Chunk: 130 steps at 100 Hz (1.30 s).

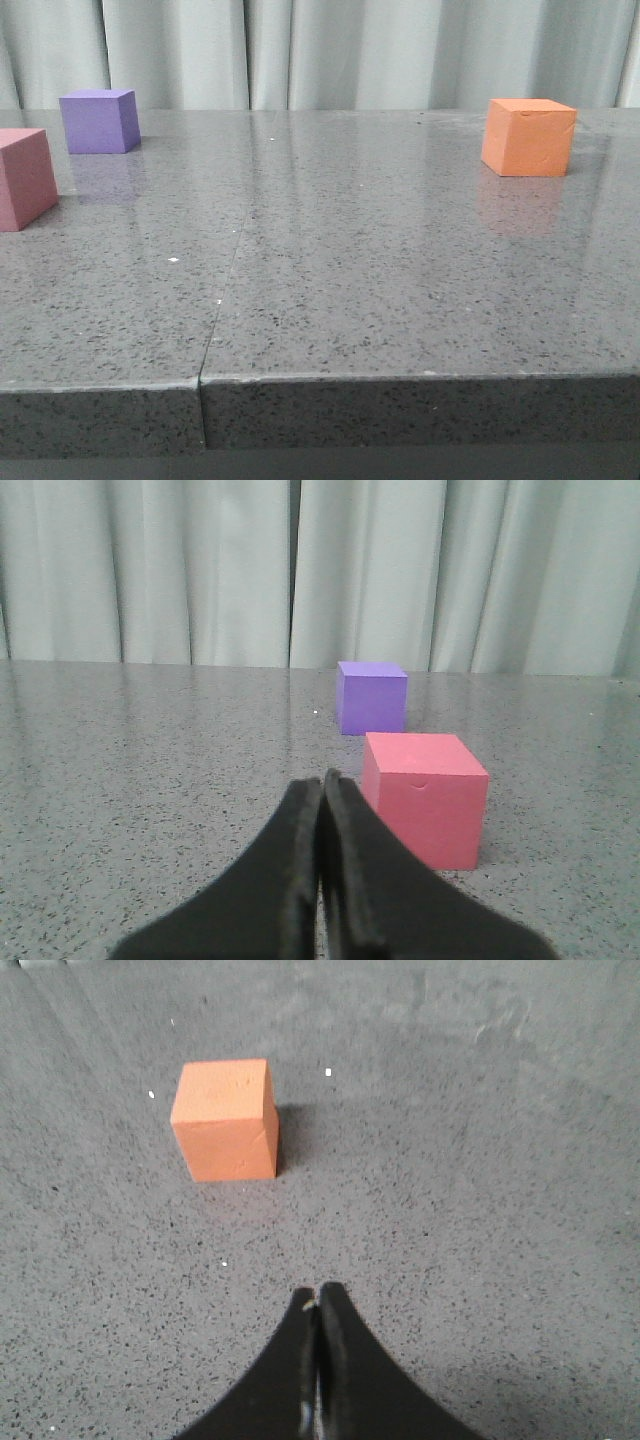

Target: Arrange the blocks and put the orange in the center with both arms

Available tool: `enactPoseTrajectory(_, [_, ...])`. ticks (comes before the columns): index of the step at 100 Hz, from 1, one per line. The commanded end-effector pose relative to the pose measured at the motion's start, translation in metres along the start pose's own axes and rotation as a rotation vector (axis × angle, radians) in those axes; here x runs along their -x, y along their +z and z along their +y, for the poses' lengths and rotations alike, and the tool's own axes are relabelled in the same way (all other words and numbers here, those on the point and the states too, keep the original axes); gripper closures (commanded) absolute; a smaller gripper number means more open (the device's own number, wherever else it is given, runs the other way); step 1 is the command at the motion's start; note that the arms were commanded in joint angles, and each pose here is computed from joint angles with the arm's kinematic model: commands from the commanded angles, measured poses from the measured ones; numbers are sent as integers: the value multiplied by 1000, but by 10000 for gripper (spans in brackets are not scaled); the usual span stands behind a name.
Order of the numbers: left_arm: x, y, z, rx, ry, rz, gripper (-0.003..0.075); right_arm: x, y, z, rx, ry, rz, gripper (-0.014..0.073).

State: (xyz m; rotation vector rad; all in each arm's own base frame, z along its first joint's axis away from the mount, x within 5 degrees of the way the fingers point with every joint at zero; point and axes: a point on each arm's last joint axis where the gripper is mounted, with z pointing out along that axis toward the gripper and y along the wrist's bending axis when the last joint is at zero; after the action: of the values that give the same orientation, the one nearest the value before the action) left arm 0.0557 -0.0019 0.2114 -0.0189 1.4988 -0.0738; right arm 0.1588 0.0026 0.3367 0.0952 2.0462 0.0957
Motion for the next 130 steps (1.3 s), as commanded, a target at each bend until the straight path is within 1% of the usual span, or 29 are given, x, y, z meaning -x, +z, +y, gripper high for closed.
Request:
enactPoseTrajectory(1, [-5,-1,0,-1,-10,-69,741,26,9,2,-6,-13,-18,658])
enactPoseTrajectory(5, [-5,-1,0,-1,-10,-69,741,30,14,2,-7,-12,7,649])
enactPoseTrajectory(9, [-5,-1,0,-1,-10,-69,741,36,20,2,-9,-12,33,622])
enactPoseTrajectory(16, [-5,-1,0,-1,-10,-69,741,44,30,3,-11,-10,71,539])
enactPoseTrajectory(19, [-5,-1,0,-1,-10,-69,741,47,33,4,-8,-4,80,492])
enactPoseTrajectory(24, [-5,-1,0,-1,-10,-69,741,55,39,5,-3,3,83,378])
enactPoseTrajectory(26, [-5,-1,0,-1,-10,-69,741,56,43,5,-2,7,92,347])
enactPoseTrajectory(31, [-5,-1,0,-1,-10,-69,741,62,49,6,2,13,97,214])
enactPoseTrajectory(33, [-5,-1,0,-1,-10,-69,741,63,52,6,1,13,105,181])
enactPoseTrajectory(38, [-5,-1,0,-1,-10,-69,741,69,58,7,0,13,119,63])
enactPoseTrajectory(43, [-5,-1,0,-1,-10,-69,741,75,64,7,0,13,141,-15])
enactPoseTrajectory(48, [-5,-1,0,-1,-10,-69,741,80,72,8,2,17,174,-67])
enactPoseTrajectory(73, [-5,-1,0,-1,-10,-69,741,107,104,19,68,89,329,-69])
enactPoseTrajectory(89, [-5,-1,0,-1,-10,-69,741,119,128,24,76,76,446,-69])
enactPoseTrajectory(115, [-5,-1,0,-1,-10,-69,741,140,161,52,130,13,501,-69])
enactPoseTrajectory(124, [-5,-1,0,-1,-10,-69,741,141,174,57,131,-5,529,-69])
enactPoseTrajectory(130, [-5,-1,0,-1,-10,-69,741,142,184,57,127,5,548,-69])
